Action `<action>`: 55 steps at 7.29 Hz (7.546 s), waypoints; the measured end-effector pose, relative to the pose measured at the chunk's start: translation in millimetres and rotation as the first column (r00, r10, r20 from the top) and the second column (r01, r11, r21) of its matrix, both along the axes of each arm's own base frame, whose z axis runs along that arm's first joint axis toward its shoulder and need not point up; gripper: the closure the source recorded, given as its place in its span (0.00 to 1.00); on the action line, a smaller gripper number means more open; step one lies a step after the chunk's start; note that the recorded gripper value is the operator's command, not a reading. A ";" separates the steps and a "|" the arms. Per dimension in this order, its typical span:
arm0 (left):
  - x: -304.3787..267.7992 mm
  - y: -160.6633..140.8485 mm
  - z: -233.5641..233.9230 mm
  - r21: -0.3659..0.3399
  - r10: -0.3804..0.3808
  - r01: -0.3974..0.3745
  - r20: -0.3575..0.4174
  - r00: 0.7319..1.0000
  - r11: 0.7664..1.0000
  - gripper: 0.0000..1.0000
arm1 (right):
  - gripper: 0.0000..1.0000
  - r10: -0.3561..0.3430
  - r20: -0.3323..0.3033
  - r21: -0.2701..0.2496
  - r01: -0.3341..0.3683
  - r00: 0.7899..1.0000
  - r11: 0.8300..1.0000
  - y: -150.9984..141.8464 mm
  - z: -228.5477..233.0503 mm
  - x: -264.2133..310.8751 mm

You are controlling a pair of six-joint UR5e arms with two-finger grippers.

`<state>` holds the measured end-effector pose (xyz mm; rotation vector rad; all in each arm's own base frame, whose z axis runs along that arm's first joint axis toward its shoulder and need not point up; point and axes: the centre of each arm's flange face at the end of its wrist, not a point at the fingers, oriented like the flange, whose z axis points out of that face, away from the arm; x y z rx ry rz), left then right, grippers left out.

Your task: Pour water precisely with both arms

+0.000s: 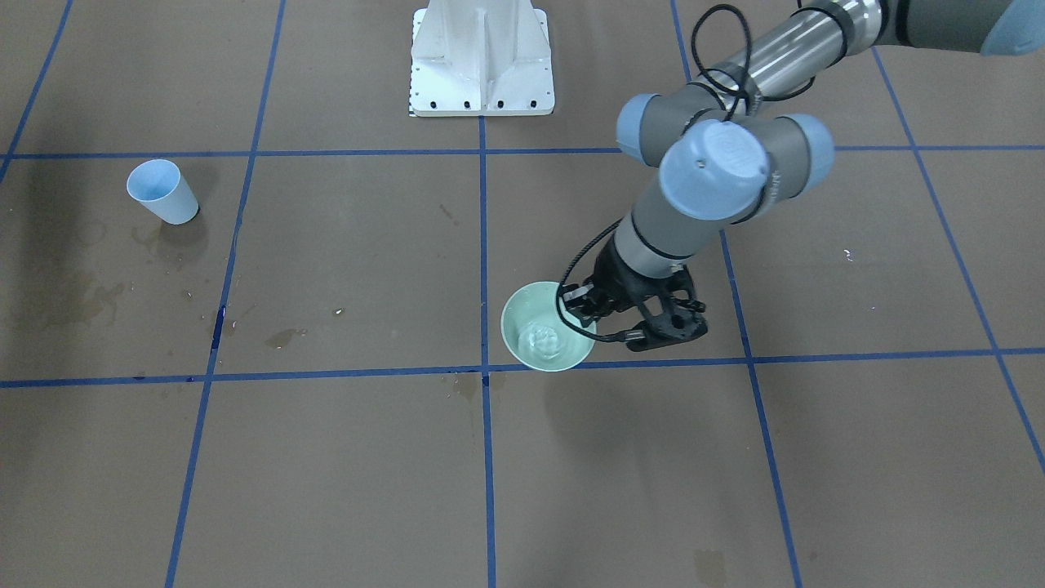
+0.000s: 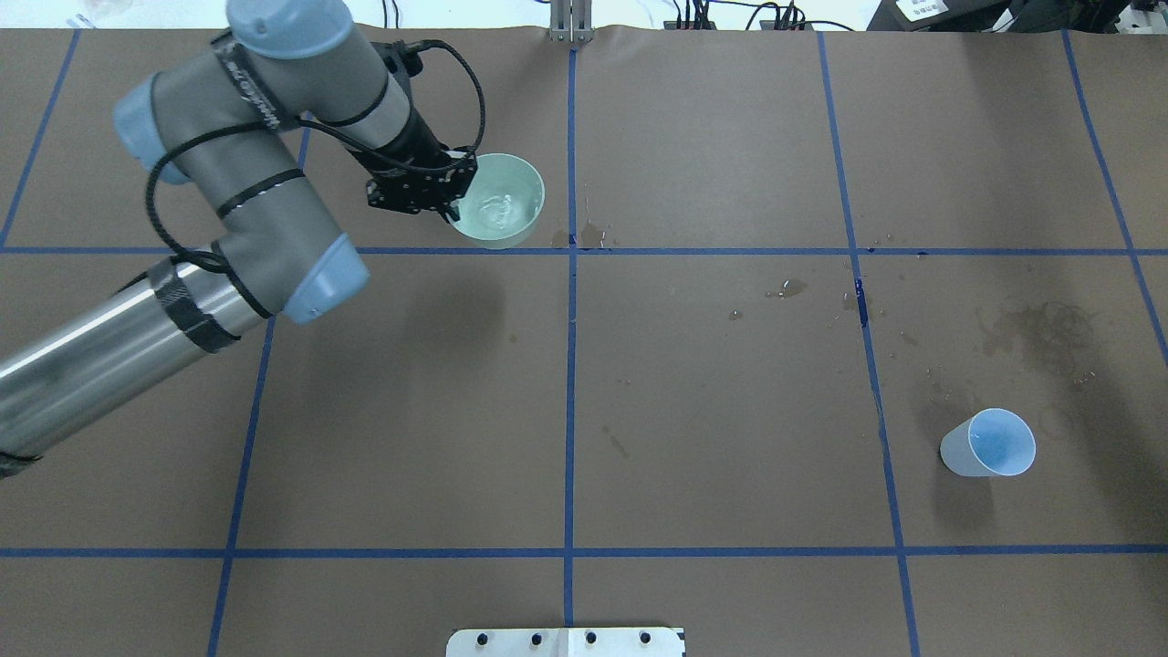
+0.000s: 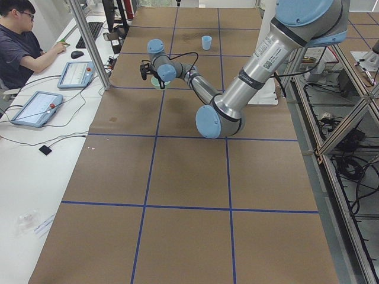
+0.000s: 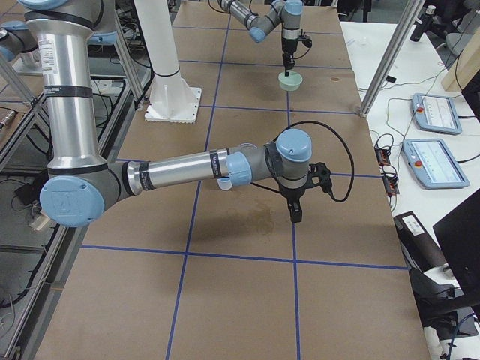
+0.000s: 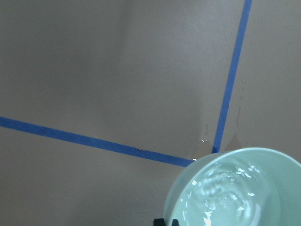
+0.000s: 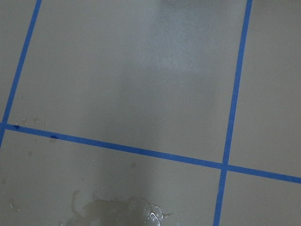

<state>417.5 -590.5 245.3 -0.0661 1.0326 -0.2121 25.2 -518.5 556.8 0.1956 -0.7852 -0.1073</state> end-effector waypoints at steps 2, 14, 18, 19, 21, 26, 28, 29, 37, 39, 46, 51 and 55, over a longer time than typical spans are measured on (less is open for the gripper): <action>-88.6 9.9 86.0 0.053 0.043 -0.045 0.025 0.999 0.998 1.00 | 0.00 -0.004 -0.007 -0.028 0.004 1.000 1.000 21.1 25.6 13.8; -241.2 124.6 353.7 0.092 0.165 -0.184 0.184 0.969 0.979 1.00 | 0.00 0.002 -0.017 -0.081 -0.003 1.000 0.997 34.4 42.9 18.7; -247.4 134.2 351.2 0.086 0.159 -0.176 0.177 0.971 0.981 1.00 | 0.00 0.003 -0.021 -0.081 -0.004 1.000 0.997 33.8 43.2 18.9; -253.8 146.0 356.0 0.085 0.160 -0.177 0.177 0.971 0.980 1.00 | 0.00 0.003 -0.022 -0.081 -0.005 1.000 0.997 33.7 43.2 19.0; -269.8 176.2 375.8 0.097 0.157 -0.175 0.171 0.973 0.980 1.00 | 0.00 0.003 -0.022 -0.080 -0.005 1.000 0.997 33.7 42.8 19.0; -268.1 179.1 387.4 0.101 0.162 -0.181 0.169 0.972 0.978 0.64 | 0.01 0.003 -0.022 -0.076 -0.005 1.000 0.997 32.1 41.1 19.0; -271.1 182.8 393.4 0.096 0.164 -0.182 0.174 0.971 0.979 0.22 | 0.00 0.003 -0.022 -0.072 -0.005 1.000 0.997 29.4 38.8 18.9; -272.2 184.2 395.0 0.095 0.165 -0.183 0.176 0.971 0.978 0.00 | 0.00 0.003 -0.022 -0.071 -0.005 1.000 0.997 28.6 38.1 18.8; -341.8 45.5 284.4 0.208 0.115 -0.165 0.232 0.966 0.964 0.00 | 0.00 0.003 -0.022 -0.063 -0.005 1.000 0.998 31.0 34.8 18.9; -410.0 32.2 304.5 0.249 0.123 -0.196 0.282 0.952 0.948 0.00 | 0.00 0.002 -0.014 -0.076 -0.003 1.000 0.997 30.8 33.0 18.3; -482.1 81.9 388.5 0.210 0.134 -0.201 0.293 0.946 0.957 0.00 | 0.00 -0.009 0.047 -0.155 0.017 0.999 0.988 29.5 27.8 14.3; -481.5 97.3 385.7 0.180 0.107 -0.163 0.283 0.953 0.970 0.00 | 0.00 -0.009 0.047 -0.161 0.016 0.999 0.987 29.1 30.4 14.4; -481.6 97.8 385.8 0.179 0.107 -0.163 0.285 0.952 0.970 0.00 | 0.00 -0.001 0.035 -0.188 0.008 0.999 0.982 34.4 44.7 18.8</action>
